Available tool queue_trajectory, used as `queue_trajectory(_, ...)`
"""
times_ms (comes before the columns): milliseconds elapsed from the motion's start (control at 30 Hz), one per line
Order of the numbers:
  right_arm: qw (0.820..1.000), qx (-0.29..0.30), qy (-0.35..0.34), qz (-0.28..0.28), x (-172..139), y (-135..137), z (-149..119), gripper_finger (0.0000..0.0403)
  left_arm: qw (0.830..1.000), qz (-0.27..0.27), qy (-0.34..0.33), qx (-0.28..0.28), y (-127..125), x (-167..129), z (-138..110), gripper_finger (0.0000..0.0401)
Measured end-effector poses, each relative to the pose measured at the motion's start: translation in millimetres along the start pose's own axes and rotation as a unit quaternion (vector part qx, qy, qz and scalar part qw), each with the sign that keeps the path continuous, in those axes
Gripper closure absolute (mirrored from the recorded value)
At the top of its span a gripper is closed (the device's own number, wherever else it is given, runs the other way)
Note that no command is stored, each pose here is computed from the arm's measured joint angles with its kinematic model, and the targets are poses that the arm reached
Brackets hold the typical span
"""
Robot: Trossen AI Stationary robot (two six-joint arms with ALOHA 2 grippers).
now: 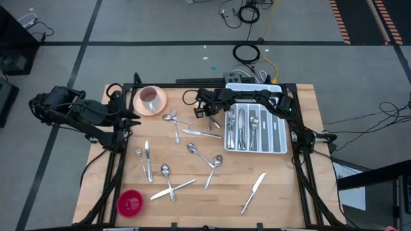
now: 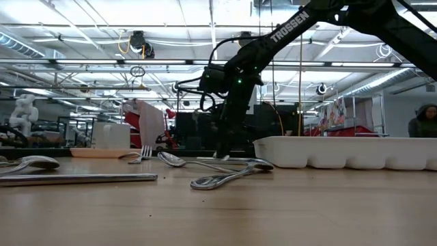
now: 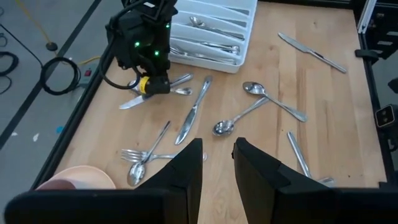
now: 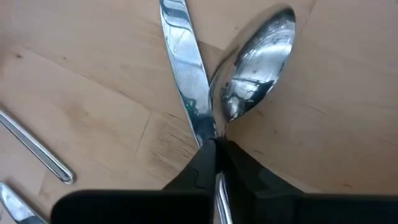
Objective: Sort silverware
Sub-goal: Put the silver spoon into the white silverware tray
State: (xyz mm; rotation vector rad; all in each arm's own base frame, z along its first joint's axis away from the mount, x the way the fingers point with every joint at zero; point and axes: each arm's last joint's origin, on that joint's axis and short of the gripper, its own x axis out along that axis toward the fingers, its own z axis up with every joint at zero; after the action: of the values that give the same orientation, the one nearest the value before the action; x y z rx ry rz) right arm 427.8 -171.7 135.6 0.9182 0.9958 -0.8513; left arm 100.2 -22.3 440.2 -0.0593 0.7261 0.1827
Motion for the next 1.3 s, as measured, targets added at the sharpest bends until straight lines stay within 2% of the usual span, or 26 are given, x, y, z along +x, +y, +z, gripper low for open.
queue_trajectory(367,1.000,-0.018,-0.003,0.019,-23.5,4.9,-1.0,0.0403,1.000,0.006,0.012,0.005,1.1,0.0,-2.6,0.0305)
queue_trajectory(567,0.998,-0.043,-0.024,0.031,-55.6,12.4,-4.2,0.0403,1.000,0.010,0.011,0.004,1.2,0.0,-2.5,0.0305)
queue_trajectory(667,0.997,-0.062,-0.032,-0.019,-92.6,9.5,-15.8,0.0403,1.000,0.010,0.011,0.004,1.3,0.0,-2.5,0.0305)
queue_trajectory(767,0.990,-0.072,-0.026,-0.116,-140.1,-1.6,-34.0,0.0403,1.000,0.010,0.011,0.011,1.3,0.0,-2.5,0.0305)
queue_trajectory(933,0.968,-0.009,-0.005,-0.250,-204.6,-28.2,-67.4,0.0403,0.999,0.015,0.009,0.032,1.6,0.0,-2.4,0.0305)
queue_trajectory(1033,0.973,0.022,-0.016,-0.231,-213.5,-31.8,-77.5,0.0403,0.999,0.015,0.008,0.043,1.4,0.1,-2.1,0.0305)
queue_trajectory(1100,0.969,0.036,-0.018,-0.245,-212.8,-31.1,-83.9,0.0403,0.999,0.014,0.007,0.043,1.4,0.0,-1.8,0.0305)
queue_trajectory(1300,0.956,0.038,0.009,-0.292,-183.0,-35.1,-100.2,0.0403,0.999,0.014,0.006,0.040,1.3,0.0,-1.7,0.0305)
